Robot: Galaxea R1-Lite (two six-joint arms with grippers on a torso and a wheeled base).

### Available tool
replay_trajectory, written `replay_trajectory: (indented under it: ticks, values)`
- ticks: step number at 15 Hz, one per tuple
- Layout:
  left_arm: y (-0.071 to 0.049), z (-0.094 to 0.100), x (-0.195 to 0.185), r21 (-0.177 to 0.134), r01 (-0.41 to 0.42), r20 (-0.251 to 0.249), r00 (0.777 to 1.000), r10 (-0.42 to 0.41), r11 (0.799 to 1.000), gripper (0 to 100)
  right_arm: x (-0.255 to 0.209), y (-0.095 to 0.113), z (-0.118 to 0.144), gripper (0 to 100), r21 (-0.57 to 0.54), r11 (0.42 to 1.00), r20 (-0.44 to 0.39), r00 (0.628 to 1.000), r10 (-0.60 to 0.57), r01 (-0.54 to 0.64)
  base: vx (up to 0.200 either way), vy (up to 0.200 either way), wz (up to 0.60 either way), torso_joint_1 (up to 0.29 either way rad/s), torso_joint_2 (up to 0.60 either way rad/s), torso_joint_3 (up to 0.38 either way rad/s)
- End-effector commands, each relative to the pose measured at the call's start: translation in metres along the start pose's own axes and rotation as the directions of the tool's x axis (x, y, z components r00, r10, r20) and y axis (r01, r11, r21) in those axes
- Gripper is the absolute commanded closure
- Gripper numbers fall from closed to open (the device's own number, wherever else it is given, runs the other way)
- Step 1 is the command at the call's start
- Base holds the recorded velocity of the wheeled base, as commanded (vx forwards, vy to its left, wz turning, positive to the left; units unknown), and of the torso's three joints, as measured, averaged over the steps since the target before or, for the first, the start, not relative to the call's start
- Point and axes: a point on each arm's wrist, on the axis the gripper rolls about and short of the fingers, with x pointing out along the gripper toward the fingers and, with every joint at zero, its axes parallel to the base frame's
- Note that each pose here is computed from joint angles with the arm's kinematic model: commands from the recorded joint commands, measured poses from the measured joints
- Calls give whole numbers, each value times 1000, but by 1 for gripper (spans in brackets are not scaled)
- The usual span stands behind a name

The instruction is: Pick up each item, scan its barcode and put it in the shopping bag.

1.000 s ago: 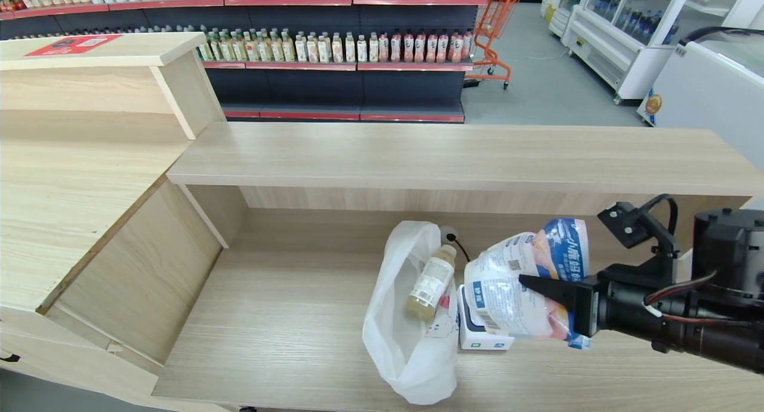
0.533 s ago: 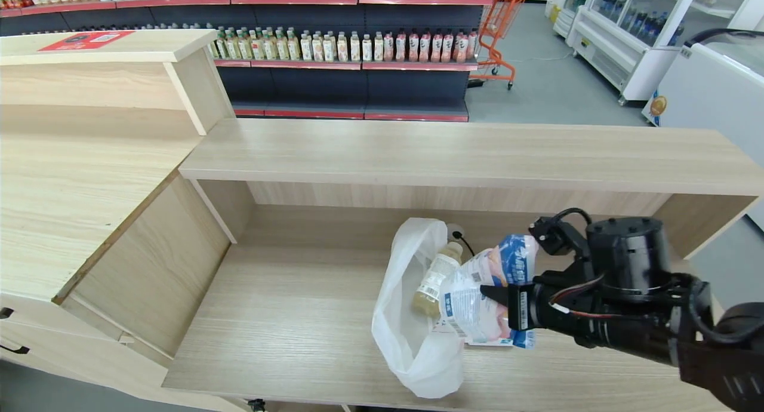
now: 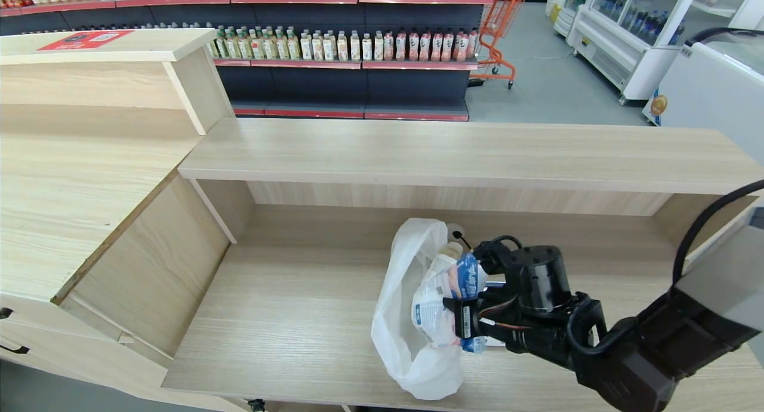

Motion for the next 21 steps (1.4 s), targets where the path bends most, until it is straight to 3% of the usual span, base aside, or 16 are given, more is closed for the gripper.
replay_trajectory:
  ticks: [1, 4, 9, 10, 14, 18, 21]
  values:
    - [0, 0, 0, 0, 0, 0, 1000, 0, 1000, 0, 17, 6, -21, 100, -18, 1000, -69, 998, 5, -7, 0, 0, 0, 0, 0, 0]
    - [0, 0, 0, 0, 0, 0, 1000, 0, 1000, 0, 28, 10, -26, 100, -25, 999, -26, 999, 31, -32, 0, 0, 0, 0, 0, 0]
    - [0, 0, 0, 0, 0, 0, 1000, 0, 1000, 0, 36, 5, -46, 100, -49, 999, -76, 997, -26, 22, 0, 0, 0, 0, 0, 0]
    - [0, 0, 0, 0, 0, 0, 1000, 0, 1000, 0, 37, 5, -48, 0, -49, 999, -78, 997, -26, 23, 0, 0, 0, 0, 0, 0]
    - [0, 0, 0, 0, 0, 0, 1000, 0, 1000, 0, 41, 6, -42, 0, -46, 999, -51, 998, -19, 17, 0, 0, 0, 0, 0, 0]
    - [0, 0, 0, 0, 0, 0, 1000, 0, 1000, 0, 40, 8, -22, 0, -31, 1000, 57, 998, 8, -6, 0, 0, 0, 0, 0, 0]
    - [0, 0, 0, 0, 0, 0, 1000, 0, 1000, 0, 16, -25, 15, 0, 32, 999, 154, 987, -42, 38, 0, 0, 0, 0, 0, 0]
